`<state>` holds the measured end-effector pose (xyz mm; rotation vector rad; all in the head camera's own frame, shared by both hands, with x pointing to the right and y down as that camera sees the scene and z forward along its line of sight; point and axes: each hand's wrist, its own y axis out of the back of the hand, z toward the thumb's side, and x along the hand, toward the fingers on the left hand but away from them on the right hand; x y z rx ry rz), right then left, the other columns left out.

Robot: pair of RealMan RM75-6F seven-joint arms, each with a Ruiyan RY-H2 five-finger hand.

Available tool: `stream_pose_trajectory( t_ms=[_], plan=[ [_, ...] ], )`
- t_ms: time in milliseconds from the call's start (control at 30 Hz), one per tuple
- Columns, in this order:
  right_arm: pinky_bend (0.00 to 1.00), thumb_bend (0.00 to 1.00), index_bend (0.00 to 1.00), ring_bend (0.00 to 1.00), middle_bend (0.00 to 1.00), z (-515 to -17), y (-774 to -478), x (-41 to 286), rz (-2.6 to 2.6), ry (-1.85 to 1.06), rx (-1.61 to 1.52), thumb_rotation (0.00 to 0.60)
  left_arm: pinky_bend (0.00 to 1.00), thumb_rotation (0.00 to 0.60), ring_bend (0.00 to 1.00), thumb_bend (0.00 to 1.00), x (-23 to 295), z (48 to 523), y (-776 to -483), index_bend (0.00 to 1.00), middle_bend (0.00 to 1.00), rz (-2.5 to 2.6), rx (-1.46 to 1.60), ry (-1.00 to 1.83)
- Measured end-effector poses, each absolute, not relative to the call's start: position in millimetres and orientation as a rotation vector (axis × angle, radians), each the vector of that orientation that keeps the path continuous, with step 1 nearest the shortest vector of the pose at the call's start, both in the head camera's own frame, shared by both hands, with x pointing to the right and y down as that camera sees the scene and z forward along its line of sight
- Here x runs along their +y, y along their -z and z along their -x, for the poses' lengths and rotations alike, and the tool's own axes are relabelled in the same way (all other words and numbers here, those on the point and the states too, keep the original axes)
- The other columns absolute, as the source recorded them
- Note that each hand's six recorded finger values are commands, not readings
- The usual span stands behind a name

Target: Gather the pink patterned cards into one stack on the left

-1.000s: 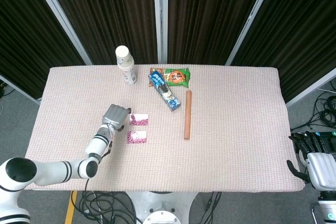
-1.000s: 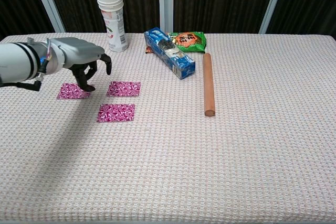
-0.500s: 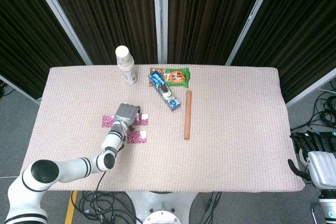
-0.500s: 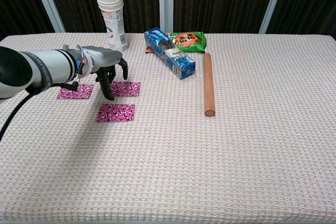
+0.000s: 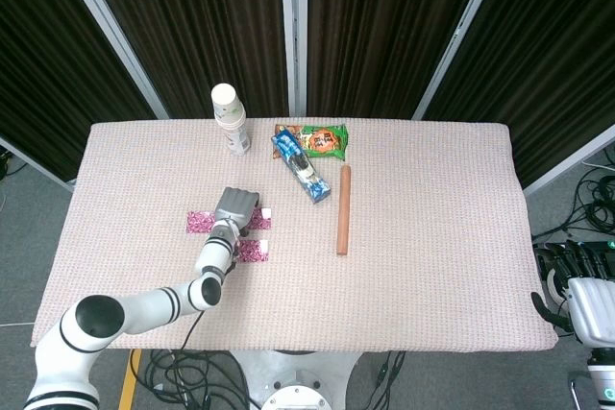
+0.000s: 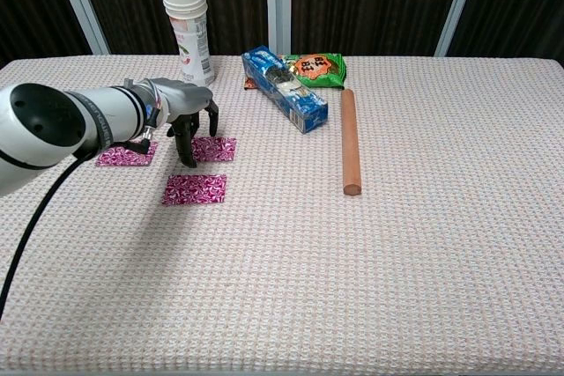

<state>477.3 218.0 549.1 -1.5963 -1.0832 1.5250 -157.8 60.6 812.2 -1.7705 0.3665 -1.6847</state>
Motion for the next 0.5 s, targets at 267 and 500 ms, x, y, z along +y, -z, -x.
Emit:
stream_pose_trajectory(
  t_ms=[267,500],
  plan=[
    [0.03,0.24,0.19,0.05,0.14,-478,-548,219,1.593,-1.531,-1.082,0.584,0.92,0.6,0.74,0.22,61,154,-815,0.44,0.81,1.743,0.349,1.663],
    [0.03,0.24,0.19,0.05,0.14,-478,-549,219,1.592,-1.535,-1.081,0.577,0.92,0.6,0.74,0.22,64,148,-813,0.43,0.81,1.761,0.35,1.643]
  ],
)
